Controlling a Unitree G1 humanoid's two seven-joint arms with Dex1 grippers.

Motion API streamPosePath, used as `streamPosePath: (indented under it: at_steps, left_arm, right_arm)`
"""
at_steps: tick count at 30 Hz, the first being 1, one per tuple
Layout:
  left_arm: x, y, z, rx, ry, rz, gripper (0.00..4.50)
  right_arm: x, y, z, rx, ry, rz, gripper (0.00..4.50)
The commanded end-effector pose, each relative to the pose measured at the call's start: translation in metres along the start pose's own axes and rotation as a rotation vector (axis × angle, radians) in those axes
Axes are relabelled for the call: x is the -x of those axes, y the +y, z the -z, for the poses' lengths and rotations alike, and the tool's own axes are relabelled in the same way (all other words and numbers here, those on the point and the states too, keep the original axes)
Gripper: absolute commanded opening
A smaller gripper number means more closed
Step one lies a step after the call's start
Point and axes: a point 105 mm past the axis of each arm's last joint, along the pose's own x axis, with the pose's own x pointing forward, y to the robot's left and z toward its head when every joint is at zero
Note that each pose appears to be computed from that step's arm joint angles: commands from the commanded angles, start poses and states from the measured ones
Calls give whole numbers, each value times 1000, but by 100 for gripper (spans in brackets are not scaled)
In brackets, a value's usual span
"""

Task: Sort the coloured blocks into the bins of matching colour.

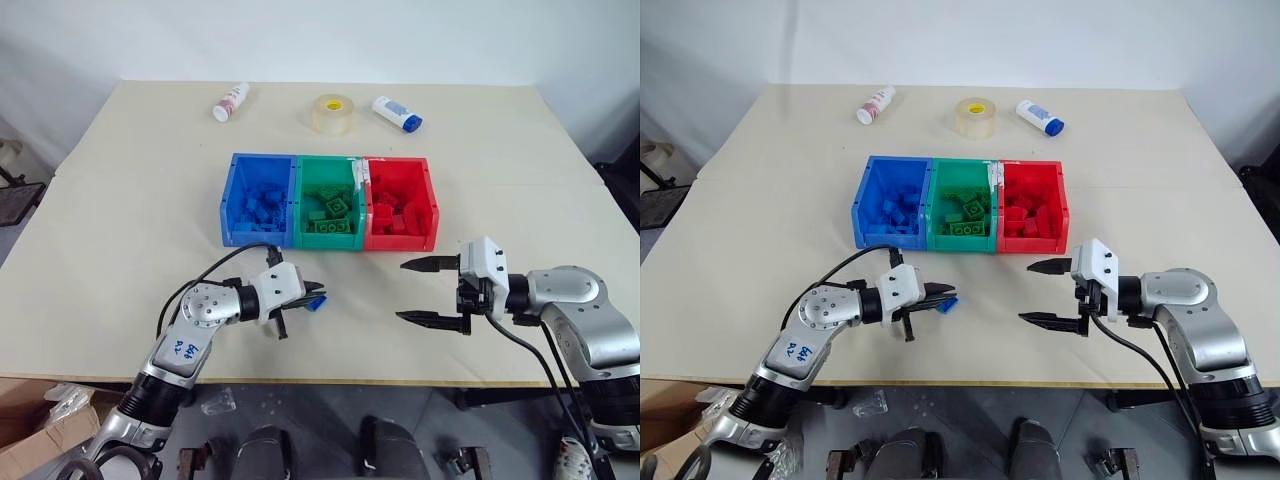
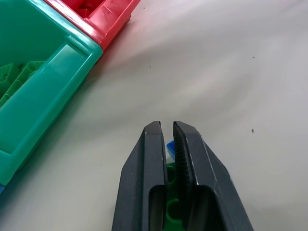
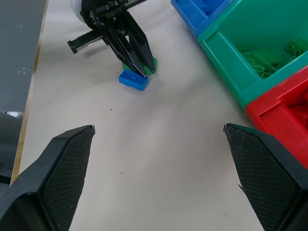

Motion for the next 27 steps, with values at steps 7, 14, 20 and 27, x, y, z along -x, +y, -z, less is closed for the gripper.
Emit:
streamPosePath:
  at_steps: [7, 14, 20, 27]
  left_arm:
    - [10, 14, -25, 0, -69, -39, 4]
    - [18, 35, -45, 12, -131, -100, 4]
    - [7, 66, -73, 38, -269, -187, 4]
    - [-29, 111, -96, 32, -377, -219, 36]
  right_arm:
    - [4, -6, -8, 43, -15, 9, 450]
    - [3, -6, -8, 43, -18, 7, 450]
    - [1, -7, -9, 46, -29, 10, 450]
    - [2, -6, -13, 45, -66, 49, 450]
